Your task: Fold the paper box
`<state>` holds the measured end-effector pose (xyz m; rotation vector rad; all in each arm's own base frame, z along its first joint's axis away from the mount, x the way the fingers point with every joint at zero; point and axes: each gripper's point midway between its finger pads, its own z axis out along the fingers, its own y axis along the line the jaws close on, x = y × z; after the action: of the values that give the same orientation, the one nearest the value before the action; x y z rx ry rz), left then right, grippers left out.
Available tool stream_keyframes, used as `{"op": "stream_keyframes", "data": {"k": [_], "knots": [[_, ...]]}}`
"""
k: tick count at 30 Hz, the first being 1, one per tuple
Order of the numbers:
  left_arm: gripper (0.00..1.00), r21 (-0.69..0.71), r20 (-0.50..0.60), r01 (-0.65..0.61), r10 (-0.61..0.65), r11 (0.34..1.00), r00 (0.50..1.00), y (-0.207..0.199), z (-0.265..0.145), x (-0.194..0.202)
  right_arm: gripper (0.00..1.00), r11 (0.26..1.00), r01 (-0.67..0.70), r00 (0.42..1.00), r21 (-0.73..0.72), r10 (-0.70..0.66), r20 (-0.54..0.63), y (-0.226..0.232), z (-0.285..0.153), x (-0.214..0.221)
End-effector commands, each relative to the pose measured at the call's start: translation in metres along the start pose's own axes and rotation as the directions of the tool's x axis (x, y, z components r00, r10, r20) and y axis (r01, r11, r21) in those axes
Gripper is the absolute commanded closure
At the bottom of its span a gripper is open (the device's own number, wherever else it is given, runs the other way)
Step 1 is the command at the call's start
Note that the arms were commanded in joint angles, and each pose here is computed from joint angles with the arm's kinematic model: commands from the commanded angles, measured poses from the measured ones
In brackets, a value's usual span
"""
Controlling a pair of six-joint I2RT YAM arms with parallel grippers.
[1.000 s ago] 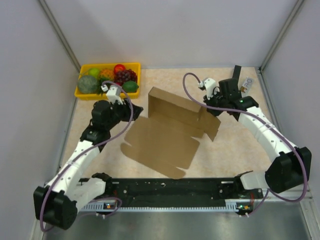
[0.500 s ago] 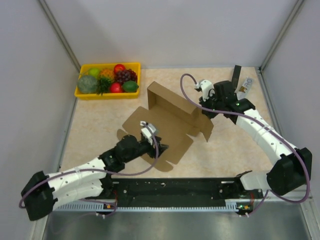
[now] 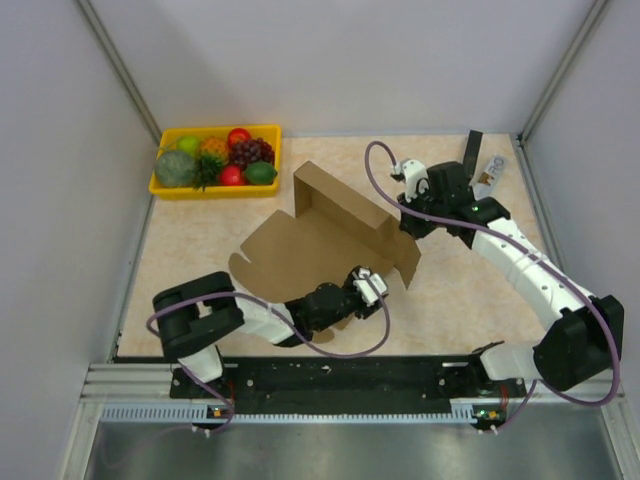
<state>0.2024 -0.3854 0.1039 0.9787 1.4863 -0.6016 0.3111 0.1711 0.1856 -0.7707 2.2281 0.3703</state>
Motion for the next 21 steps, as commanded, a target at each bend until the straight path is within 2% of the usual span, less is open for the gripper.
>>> {"op": "stream_keyframes", "data": {"k": [1, 8, 9, 11, 13, 17, 21], "knots": [[0.43, -0.09, 0.172, -0.03, 0.045, 0.995, 0.984, 0.009, 0.03, -0.041, 1.0, 0.999, -0.013, 0.996, -0.036, 0.016, 0.083, 0.012, -0.012, -0.023], [0.44, -0.111, 0.111, -0.039, 0.051, 0.993, 0.993, 0.008, 0.052, -0.021, 1.0, 1.0, 0.006, 0.996, -0.029, -0.004, 0.093, 0.012, -0.021, -0.024], [0.46, -0.133, 0.108, -0.039, 0.053, 0.99, 0.993, 0.011, 0.057, -0.024, 1.0, 1.0, 0.01, 0.996, -0.028, -0.007, 0.093, 0.012, -0.021, -0.023], [0.55, -0.193, 0.066, -0.048, 0.062, 0.98, 0.996, 0.02, 0.06, -0.014, 1.0, 1.0, 0.011, 0.996, -0.024, -0.009, 0.091, 0.011, -0.021, -0.022], [0.58, -0.216, 0.073, -0.056, 0.073, 0.975, 0.995, 0.024, 0.06, -0.012, 1.0, 0.999, 0.009, 0.996, -0.03, -0.007, 0.089, 0.013, -0.02, -0.021], [0.56, -0.25, 0.059, -0.072, 0.09, 0.965, 0.994, 0.027, 0.057, -0.005, 1.0, 0.999, 0.007, 0.996, -0.04, -0.003, 0.088, 0.014, -0.02, -0.021], [0.54, -0.211, 0.082, -0.044, 0.063, 0.977, 0.995, 0.018, 0.048, 0.001, 1.0, 1.0, 0.005, 0.997, -0.027, -0.003, 0.075, 0.011, -0.018, -0.016]]}}
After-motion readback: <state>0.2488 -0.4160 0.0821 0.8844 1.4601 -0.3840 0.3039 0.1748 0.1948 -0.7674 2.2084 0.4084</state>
